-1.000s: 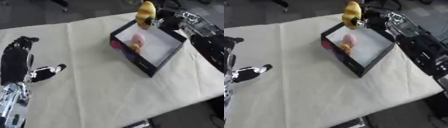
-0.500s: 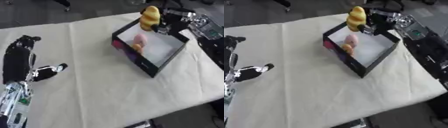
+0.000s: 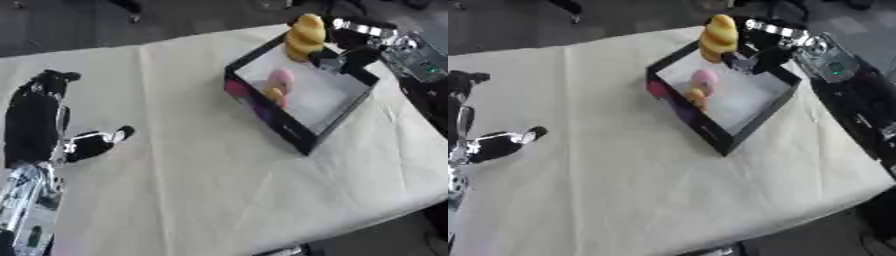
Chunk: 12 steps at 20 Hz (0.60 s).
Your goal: Pick up the objects with one hand, pass them to the other hand, and then place them into the box on the other side of the table.
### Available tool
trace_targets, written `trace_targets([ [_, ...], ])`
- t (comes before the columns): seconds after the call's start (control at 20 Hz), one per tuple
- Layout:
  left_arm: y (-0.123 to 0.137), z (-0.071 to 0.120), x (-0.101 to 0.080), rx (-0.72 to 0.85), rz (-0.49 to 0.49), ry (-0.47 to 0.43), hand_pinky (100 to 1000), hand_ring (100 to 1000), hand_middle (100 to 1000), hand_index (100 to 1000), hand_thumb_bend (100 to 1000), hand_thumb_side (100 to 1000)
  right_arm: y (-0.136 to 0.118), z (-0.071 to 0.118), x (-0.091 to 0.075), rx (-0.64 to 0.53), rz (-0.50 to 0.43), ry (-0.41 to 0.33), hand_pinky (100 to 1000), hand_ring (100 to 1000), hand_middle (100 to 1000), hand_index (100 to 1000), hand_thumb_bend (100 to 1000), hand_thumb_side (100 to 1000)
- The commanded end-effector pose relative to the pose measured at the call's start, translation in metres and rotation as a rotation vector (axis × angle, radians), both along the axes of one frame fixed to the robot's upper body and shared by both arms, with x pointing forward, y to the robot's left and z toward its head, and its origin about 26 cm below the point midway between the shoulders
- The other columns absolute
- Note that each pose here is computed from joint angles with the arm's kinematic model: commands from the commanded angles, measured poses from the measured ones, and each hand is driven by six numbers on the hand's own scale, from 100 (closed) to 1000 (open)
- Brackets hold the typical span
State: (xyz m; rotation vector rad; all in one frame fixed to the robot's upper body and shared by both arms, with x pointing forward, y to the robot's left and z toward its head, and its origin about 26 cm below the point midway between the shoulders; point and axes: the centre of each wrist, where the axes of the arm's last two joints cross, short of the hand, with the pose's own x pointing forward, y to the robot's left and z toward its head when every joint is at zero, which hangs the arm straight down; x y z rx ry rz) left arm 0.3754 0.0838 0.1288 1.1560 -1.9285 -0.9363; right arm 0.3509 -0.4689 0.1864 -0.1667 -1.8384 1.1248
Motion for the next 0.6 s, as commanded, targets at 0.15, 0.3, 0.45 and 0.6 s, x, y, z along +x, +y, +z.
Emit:
trace_targets([
  [0.15,0.0027,0.0087,0.0007,0.001,0.003,-0.033,811,763,675,780,917,396,-0.0104,0.022,-0.0044,-0.043,-0.043,-0.032,1000,1000,1000,1000,100,240],
  [0.3,0.0028,0.0086,0.0008,0.002,0.004,-0.033,811,763,675,780,916,392,-0.0105,0.0228,-0.0043,-0.062,-0.06,-0.017,1000,1000,1000,1000,100,305],
  [0.45,0.0028,0.0085,0.0008,0.002,0.006,-0.034,811,763,675,780,916,391,-0.0097,0.0259,-0.0043,-0.085,-0.062,-0.03,1000,1000,1000,1000,100,315],
  [0.6,0.0027,0.008,0.0007,0.003,0.005,-0.032,811,763,675,780,917,393,-0.0084,0.0286,-0.0046,-0.134,-0.04,-0.055,1000,1000,1000,1000,100,297],
])
